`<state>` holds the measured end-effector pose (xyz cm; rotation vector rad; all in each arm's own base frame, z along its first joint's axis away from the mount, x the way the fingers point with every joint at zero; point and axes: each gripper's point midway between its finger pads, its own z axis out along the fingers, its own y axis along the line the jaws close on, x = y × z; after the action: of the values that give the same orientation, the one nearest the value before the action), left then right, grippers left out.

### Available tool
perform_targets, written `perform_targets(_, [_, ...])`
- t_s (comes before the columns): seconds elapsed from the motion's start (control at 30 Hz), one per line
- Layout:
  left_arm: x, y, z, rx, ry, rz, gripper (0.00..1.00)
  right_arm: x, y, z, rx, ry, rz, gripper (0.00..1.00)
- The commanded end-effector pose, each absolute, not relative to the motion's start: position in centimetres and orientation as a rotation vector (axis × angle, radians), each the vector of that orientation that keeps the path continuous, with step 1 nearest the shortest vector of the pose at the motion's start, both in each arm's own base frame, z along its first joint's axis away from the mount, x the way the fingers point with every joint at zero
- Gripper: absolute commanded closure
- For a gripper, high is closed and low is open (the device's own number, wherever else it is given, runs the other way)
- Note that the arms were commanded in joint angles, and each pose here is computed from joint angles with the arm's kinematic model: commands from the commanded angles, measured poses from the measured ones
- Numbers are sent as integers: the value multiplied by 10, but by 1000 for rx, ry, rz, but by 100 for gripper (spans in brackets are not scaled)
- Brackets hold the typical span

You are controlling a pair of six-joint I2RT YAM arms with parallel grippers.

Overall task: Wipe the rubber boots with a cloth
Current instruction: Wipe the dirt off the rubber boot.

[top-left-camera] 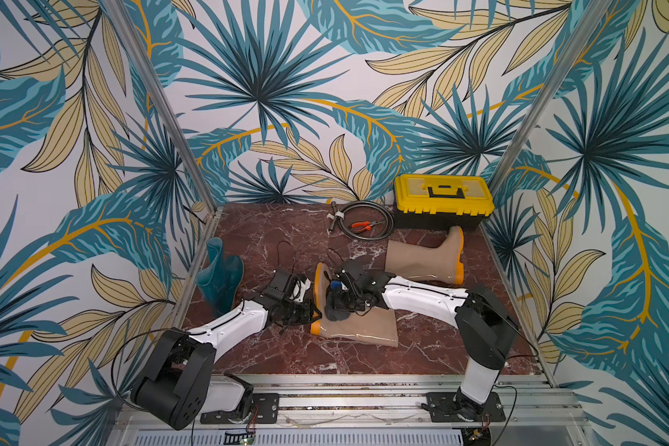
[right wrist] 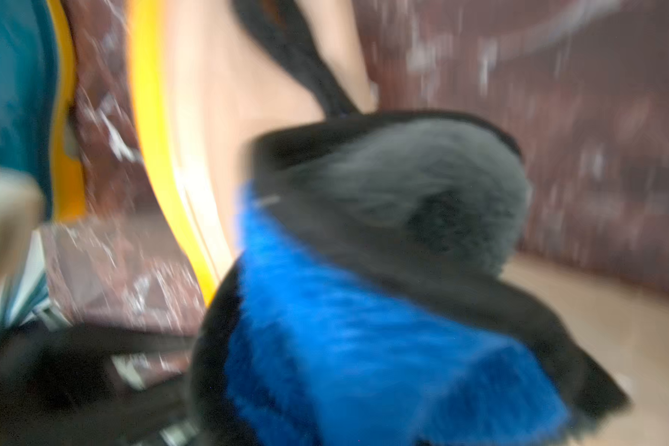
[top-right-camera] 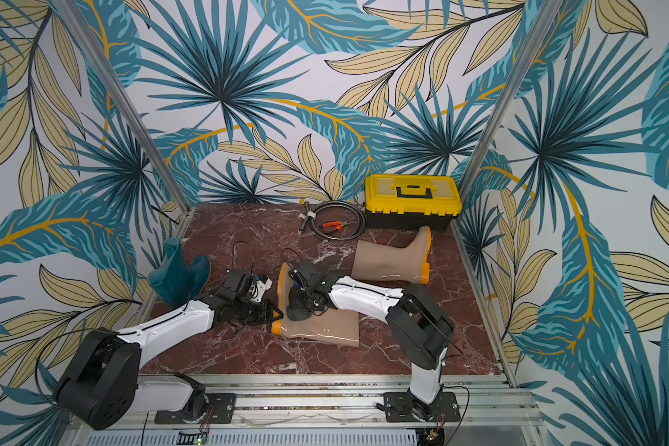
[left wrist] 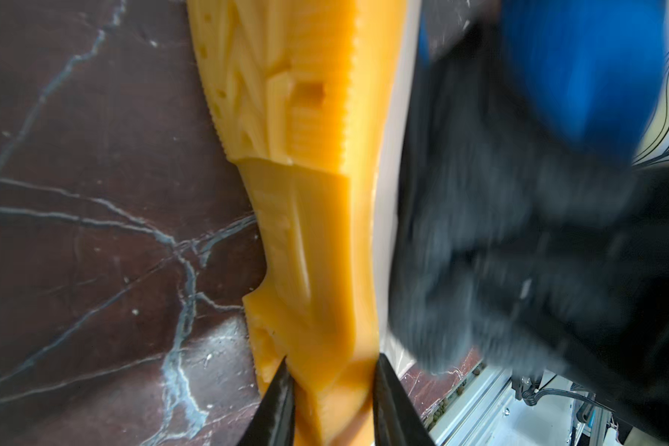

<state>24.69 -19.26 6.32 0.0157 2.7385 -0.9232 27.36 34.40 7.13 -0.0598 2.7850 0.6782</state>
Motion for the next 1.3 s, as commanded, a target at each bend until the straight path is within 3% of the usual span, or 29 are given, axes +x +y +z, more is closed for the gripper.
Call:
perform_targets(0.0, [255,-192,60,41,2729,-898,100,256,332,67,-6,2817,683,100])
perform_targets(0.23, [260,-194,66,33,2715,-902,100,291,370,103,-168,2759,676,100])
perform_targets(0.4, [264,-193,69,13,2705,-899,100,268,388,88,-187,2789,707,100])
perform_targets(0.6, [267,-194,65,15,2719,-898,100,200,365,44,-115,2902,688,100])
perform_targets(0.7, [268,-194,66,16,2716,-896,100,189,341,45,-72,2897,644,100])
perform_targets(0.93, [272,-195,71,6,2703,-903,100,200,306,62,-153,2839,437,100])
perform_targets(1.13, [275,-197,68,5,2715,-899,100,217,349,61,-281,2864,480,100])
perform_targets(1.27, [272,-189,61,-16,2735,-874,100,221,317,43,-229,2907,391,100])
